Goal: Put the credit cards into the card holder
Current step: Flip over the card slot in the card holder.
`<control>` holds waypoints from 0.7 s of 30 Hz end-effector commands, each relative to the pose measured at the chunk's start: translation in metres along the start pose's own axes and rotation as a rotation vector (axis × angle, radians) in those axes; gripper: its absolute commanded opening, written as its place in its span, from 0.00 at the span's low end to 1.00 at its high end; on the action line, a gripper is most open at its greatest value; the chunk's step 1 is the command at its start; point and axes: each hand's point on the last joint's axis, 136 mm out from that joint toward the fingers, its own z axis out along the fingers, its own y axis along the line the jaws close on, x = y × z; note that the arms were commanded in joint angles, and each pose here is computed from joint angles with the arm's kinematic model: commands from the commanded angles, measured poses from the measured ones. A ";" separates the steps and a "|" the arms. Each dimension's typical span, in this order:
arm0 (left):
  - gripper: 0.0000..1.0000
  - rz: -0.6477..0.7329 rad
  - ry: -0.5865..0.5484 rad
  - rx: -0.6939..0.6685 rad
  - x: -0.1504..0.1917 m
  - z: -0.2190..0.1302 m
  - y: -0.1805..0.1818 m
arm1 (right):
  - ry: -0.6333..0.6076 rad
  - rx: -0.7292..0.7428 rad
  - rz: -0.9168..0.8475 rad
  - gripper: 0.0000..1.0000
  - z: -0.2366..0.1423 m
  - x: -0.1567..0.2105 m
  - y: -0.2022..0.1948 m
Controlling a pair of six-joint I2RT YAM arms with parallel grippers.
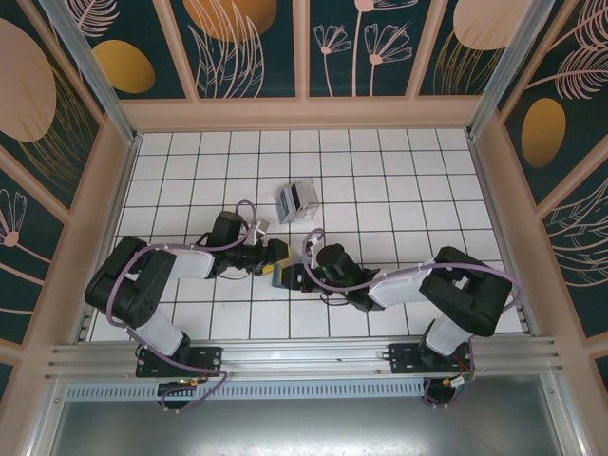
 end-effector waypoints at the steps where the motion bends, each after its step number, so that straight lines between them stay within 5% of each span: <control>1: 0.71 -0.018 0.014 -0.024 0.003 0.002 0.012 | -0.081 -0.141 -0.042 0.47 -0.012 -0.015 0.031; 8: 0.50 -0.029 0.041 -0.084 0.001 0.012 0.031 | -0.162 -0.096 -0.027 0.47 -0.038 -0.034 0.018; 17: 0.45 -0.024 0.048 -0.064 0.000 0.015 0.029 | -0.139 -0.017 0.023 0.46 -0.037 -0.036 -0.011; 21: 0.27 -0.038 0.050 -0.074 0.002 0.016 0.035 | -0.174 0.093 0.026 0.46 -0.038 -0.050 -0.022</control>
